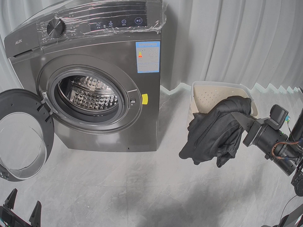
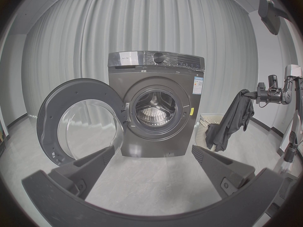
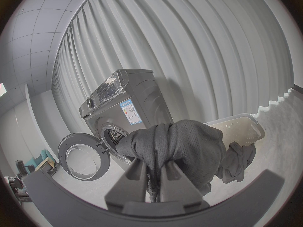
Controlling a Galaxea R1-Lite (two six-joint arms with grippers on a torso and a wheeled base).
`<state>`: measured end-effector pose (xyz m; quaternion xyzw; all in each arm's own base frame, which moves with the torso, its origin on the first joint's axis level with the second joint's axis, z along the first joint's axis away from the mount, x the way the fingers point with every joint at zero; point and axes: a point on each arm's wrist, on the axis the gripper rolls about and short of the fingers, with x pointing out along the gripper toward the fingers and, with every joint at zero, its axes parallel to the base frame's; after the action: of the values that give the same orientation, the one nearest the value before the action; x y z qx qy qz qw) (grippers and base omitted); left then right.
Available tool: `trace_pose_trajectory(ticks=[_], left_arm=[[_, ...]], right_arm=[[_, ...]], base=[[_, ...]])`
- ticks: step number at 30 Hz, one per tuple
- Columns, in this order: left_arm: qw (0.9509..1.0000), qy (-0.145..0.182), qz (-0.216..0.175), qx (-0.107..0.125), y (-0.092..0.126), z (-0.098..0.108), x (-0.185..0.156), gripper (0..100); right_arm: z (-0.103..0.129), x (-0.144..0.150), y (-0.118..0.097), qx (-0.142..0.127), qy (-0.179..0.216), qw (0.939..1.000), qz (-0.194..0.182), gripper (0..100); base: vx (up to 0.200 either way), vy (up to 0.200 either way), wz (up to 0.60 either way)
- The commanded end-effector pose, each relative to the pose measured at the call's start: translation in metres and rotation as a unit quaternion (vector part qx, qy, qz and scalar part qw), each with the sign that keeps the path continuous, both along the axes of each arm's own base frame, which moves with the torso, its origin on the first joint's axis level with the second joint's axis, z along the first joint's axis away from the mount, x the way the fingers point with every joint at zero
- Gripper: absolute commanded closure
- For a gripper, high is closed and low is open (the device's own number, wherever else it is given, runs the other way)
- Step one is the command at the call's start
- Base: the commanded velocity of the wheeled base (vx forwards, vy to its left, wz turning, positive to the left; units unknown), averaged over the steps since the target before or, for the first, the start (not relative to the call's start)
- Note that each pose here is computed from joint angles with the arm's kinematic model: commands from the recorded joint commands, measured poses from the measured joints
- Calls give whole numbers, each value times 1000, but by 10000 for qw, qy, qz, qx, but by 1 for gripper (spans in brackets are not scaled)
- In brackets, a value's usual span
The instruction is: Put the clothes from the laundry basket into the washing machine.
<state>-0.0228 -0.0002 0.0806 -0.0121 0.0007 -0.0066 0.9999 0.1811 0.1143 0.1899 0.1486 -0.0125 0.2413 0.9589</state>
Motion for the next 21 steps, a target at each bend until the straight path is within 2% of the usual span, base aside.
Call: trace_pose_trajectory(ticks=[1,7,16,21], left_arm=[[10000,1,-3,-1,0,-5,0,0],[10000,1,5,-1,0,-5,0,0],[10000,1,-3,-1,0,-5,0,0],[10000,1,5,-1,0,-5,0,0]], right_arm=[[1,0,0,-24,-24,10000,-9,100],[0,0,0,-45,-17,10000,-18,100],[-2,0,0,-111,0,9999,-14,100],[-4,0,0,-132,32,9999,-14,100]], base=[[0,200,0],[0,200,0],[0,0,0],[-200,0,0]])
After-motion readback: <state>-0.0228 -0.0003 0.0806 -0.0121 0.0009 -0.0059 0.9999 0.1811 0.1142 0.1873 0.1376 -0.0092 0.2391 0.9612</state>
